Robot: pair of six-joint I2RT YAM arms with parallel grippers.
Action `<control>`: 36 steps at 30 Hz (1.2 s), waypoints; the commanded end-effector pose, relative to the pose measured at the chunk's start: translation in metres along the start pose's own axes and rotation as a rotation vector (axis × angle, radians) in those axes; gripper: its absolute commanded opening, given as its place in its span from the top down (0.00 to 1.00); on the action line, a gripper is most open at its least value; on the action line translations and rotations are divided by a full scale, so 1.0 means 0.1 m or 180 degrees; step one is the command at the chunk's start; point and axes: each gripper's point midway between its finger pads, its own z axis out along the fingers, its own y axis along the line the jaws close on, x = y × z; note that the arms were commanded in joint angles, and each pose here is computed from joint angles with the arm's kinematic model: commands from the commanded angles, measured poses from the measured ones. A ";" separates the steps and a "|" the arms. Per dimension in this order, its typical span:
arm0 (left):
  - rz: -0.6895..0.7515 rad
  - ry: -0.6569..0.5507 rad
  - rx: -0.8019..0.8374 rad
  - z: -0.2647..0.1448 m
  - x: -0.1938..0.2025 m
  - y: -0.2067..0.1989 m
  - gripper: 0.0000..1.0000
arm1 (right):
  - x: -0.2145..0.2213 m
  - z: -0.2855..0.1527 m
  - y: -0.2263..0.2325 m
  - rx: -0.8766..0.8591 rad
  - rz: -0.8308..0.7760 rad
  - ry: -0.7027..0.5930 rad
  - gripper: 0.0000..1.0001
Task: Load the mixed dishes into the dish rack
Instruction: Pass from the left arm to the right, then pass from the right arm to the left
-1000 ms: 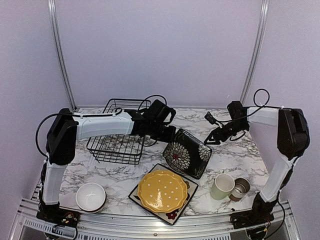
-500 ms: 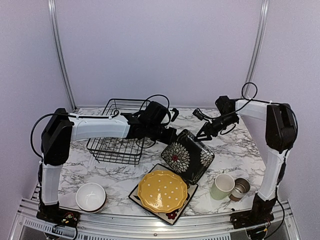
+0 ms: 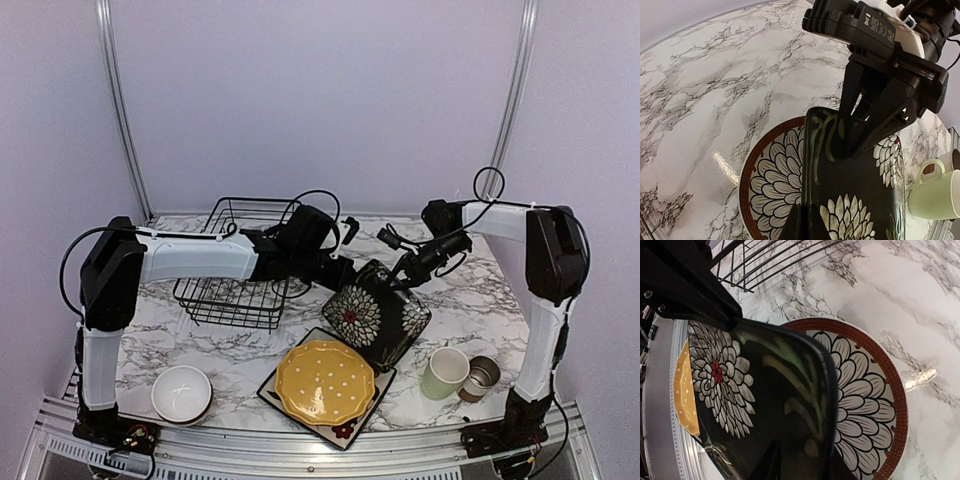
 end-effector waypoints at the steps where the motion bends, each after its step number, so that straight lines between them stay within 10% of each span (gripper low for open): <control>1: 0.0131 -0.0478 0.0158 -0.29 -0.50 -0.21 1.00 | -0.02 0.04 0.11 -0.0268 0.0092 -0.0073 0.84; 3: 0.0154 -0.0432 0.0180 -0.29 -0.49 -0.21 1.00 | -0.04 0.02 0.13 -0.0292 0.0080 -0.0080 0.89; 9: 0.0393 0.0056 0.0401 -0.35 -0.25 -0.30 0.45 | -0.19 -0.05 0.24 -0.0256 -0.0125 -0.0043 1.00; 36: 0.0580 0.0548 0.0546 -0.97 -0.07 -0.28 0.42 | -1.02 -0.28 1.14 -0.0172 -0.1272 -0.0104 1.00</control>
